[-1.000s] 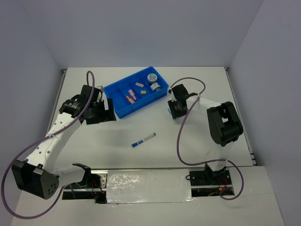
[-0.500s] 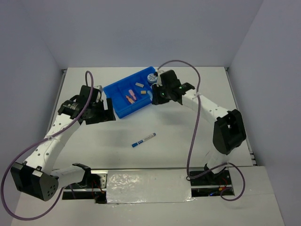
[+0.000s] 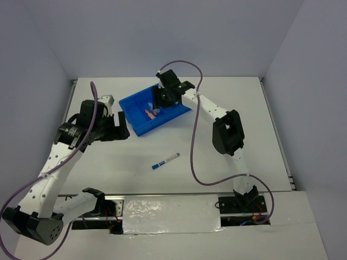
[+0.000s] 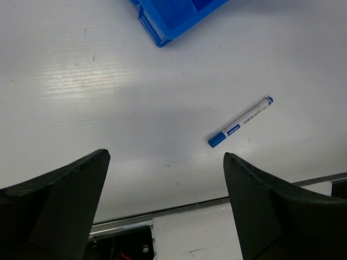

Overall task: Sort the stationery into containers
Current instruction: Place the stationery in the storage box, then pick up the stationery from the center of the board, then place the stationery in the storage box.

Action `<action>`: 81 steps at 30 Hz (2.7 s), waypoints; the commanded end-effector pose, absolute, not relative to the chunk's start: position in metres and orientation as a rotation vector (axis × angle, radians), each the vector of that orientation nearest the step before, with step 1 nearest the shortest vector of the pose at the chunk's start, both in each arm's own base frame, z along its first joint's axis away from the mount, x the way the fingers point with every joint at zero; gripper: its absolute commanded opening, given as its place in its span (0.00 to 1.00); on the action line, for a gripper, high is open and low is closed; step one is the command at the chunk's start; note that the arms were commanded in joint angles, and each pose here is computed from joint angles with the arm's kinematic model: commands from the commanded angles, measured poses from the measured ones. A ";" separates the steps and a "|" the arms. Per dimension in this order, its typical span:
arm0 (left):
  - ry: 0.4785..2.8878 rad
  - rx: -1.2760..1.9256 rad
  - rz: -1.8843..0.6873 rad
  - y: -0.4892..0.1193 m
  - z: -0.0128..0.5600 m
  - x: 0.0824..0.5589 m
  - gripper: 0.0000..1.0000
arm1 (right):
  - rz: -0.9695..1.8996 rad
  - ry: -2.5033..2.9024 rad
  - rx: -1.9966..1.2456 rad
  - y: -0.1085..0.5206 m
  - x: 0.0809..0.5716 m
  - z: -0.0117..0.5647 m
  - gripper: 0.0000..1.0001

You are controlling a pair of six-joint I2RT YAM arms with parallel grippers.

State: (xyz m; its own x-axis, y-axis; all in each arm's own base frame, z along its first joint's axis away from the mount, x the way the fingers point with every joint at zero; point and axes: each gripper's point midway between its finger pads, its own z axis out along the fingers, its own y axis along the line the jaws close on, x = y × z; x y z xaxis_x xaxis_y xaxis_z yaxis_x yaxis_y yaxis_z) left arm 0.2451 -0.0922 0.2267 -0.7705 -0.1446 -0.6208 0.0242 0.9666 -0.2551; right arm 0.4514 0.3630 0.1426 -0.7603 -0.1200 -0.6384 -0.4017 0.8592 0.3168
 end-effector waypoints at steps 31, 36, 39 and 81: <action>2.626 0.873 -0.132 -0.281 0.034 0.265 0.77 | 0.549 2.078 -0.121 0.150 0.286 0.291 0.84; 2.650 0.879 -0.136 -0.280 0.019 0.244 0.61 | 0.507 2.066 -0.137 0.141 0.279 0.299 0.85; 2.680 0.879 -0.145 -0.281 0.005 0.228 0.39 | 0.517 2.053 -0.139 0.143 0.279 0.302 0.85; 2.335 -0.704 -0.541 -0.123 0.142 0.491 0.43 | 0.778 1.972 -0.322 0.179 0.255 0.379 0.86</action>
State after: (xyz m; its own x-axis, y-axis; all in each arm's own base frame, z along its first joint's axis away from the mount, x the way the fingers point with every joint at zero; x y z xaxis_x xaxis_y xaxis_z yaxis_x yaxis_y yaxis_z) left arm 0.4827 -0.1220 0.1139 -0.7011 -0.5732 -0.4241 -0.3700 0.8009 -0.4708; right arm 0.2594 0.1779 0.3606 -0.5420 0.1013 -0.8343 -0.4797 0.7778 0.4061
